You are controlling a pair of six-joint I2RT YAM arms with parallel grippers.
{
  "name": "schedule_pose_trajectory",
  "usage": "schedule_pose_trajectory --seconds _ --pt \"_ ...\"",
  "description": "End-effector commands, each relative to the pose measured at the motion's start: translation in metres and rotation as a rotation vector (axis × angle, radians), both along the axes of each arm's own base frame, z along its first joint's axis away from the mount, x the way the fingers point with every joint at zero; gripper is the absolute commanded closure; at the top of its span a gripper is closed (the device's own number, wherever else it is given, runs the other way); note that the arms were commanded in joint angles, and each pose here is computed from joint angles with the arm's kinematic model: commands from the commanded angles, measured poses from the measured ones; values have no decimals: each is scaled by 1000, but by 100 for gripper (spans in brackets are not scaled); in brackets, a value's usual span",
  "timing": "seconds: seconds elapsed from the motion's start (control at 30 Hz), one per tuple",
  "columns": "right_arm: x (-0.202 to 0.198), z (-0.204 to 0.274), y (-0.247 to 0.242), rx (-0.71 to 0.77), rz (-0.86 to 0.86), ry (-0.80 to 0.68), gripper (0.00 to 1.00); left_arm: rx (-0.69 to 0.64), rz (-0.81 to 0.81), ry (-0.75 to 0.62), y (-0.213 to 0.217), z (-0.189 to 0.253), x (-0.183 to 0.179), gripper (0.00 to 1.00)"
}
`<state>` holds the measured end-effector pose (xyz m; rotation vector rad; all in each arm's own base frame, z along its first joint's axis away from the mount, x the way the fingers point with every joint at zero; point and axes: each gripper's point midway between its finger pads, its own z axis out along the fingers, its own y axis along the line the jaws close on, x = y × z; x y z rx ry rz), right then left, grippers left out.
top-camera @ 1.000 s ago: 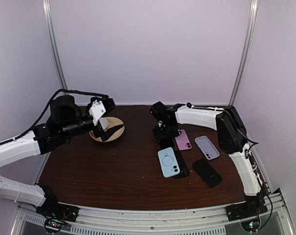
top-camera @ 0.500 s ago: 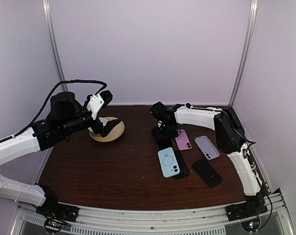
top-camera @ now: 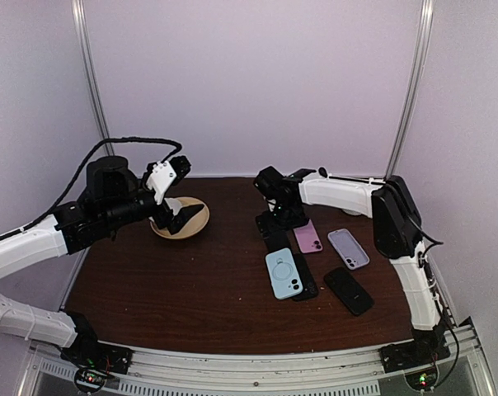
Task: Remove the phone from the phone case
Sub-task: Place the phone at the center of the board, then pick up the phone with the phone case from the phone.
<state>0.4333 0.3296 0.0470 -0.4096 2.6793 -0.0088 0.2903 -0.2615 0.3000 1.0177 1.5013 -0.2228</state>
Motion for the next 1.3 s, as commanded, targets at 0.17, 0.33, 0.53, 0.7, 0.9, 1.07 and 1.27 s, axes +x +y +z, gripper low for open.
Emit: schedule_pose_trajectory --seconds 0.17,0.33,0.53,0.7,0.9,1.07,1.27 --pt "-75 56 -18 -94 45 -35 1 -3 23 2 3 13 3 3" --pt "-121 46 -15 -110 73 6 1 22 35 -5 4 16 7 3" --pt "-155 36 -9 -133 76 21 1 6 -75 14 -9 8 -5 2" --pt "-163 21 -11 -174 66 29 0 22 -101 0 -11 5 -9 3" --pt "-165 5 -11 -206 63 42 0 32 -100 -9 -9 4 -9 2" --pt "-165 -7 -13 -232 61 50 1 34 -104 -16 -9 5 -10 2" --pt "-168 -26 -18 -267 57 72 0 35 -103 -19 -9 4 -10 3"
